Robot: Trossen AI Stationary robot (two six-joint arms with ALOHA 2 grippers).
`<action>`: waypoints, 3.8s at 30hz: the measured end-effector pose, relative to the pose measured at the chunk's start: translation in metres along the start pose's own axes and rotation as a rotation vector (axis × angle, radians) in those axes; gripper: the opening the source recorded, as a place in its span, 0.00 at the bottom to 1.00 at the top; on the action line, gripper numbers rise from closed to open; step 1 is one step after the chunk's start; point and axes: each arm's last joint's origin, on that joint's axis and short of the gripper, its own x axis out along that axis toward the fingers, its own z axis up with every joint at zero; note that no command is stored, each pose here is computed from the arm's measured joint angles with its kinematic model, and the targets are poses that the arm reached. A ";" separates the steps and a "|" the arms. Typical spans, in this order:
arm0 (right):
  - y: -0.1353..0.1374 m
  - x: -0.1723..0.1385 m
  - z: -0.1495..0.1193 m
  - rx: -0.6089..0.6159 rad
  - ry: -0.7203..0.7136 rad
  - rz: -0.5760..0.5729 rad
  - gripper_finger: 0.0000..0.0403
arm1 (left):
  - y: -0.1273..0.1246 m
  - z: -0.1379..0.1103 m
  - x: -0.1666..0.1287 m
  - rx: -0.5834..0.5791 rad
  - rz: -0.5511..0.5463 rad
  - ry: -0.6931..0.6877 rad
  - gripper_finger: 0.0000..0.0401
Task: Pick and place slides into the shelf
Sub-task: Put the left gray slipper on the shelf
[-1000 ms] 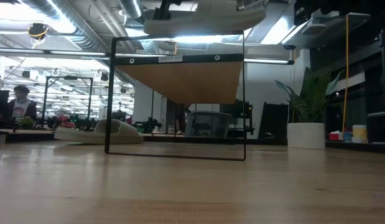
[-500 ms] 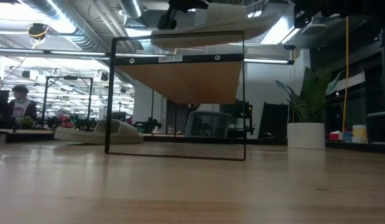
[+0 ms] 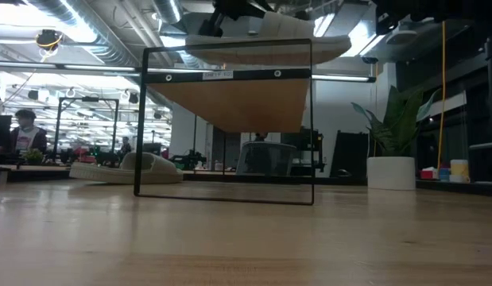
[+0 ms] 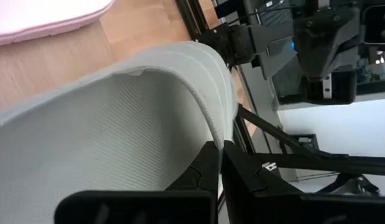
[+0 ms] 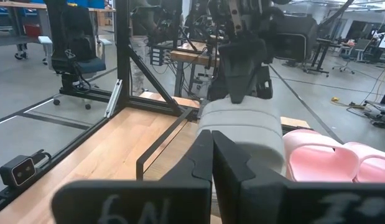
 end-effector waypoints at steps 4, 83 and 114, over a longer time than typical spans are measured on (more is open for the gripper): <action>0.000 0.000 0.000 0.000 -0.002 0.012 0.01 | 0.000 0.000 0.000 -0.001 0.003 -0.009 0.00; 0.003 -0.005 0.001 0.030 -0.005 0.035 0.01 | 0.066 0.000 -0.011 -0.120 -0.234 -0.016 0.00; 0.003 -0.005 0.001 0.022 -0.004 0.034 0.01 | 0.075 0.004 -0.011 -0.126 -0.161 -0.042 0.00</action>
